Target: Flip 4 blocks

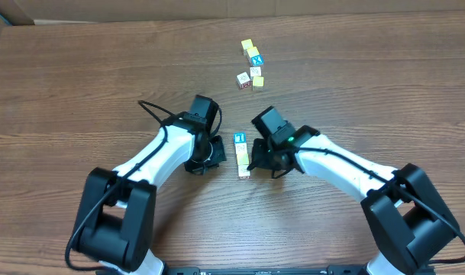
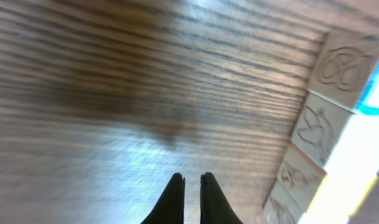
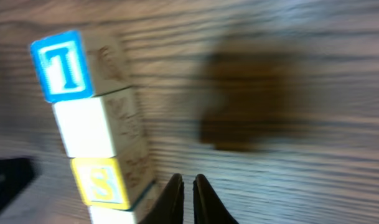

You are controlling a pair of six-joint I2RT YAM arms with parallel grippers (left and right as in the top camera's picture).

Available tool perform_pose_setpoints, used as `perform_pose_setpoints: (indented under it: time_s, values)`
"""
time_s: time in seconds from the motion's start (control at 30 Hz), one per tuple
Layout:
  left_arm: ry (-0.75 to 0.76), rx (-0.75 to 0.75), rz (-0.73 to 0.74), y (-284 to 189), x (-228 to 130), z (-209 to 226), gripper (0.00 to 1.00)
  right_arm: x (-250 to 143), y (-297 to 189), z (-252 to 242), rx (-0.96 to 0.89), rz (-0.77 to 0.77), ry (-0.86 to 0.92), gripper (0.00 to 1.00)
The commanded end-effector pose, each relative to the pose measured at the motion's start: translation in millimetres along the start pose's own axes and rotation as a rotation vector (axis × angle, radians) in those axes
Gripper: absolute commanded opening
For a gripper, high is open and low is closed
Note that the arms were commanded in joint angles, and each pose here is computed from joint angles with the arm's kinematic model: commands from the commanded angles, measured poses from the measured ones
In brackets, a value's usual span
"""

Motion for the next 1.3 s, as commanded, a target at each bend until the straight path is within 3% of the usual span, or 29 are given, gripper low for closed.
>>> perform_pose_setpoints:
  time_s: [0.0,0.13,0.17,0.23,0.33,0.4,1.27]
  values:
    - [0.029,-0.079,-0.140,-52,27,-9,0.04,31,-26,-1,0.008,-0.086,-0.086,0.15]
    - [-0.001,-0.119,-0.243,-95,46,3,0.06,41,-29,-19,-0.021,-0.091,-0.127,0.37]
    - [-0.021,-0.125,-0.266,-103,50,8,0.16,44,-30,-27,-0.041,-0.096,-0.128,0.41]
    - [-0.062,-0.132,-0.301,-114,59,20,0.41,52,-32,-43,-0.099,-0.120,-0.103,0.59]
    - [-0.121,-0.125,-0.319,-120,68,38,0.81,62,-36,-65,-0.184,-0.159,-0.070,1.00]
    - [-0.149,-0.108,-0.313,-119,70,47,1.00,66,-39,-74,-0.217,-0.172,-0.054,1.00]
    - [-0.167,-0.084,-0.291,-115,68,54,1.00,68,-40,-79,-0.222,-0.176,-0.040,1.00]
Point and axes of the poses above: each gripper's point midway between its finger pads, its own y axis out along the fingers, its own z axis along the line the jaws close on, x = y × z, the point moved 3 cm from there along -y, back along the fingers, and after that the axes turned 8 degrees about -y, right-handed, at the moved point
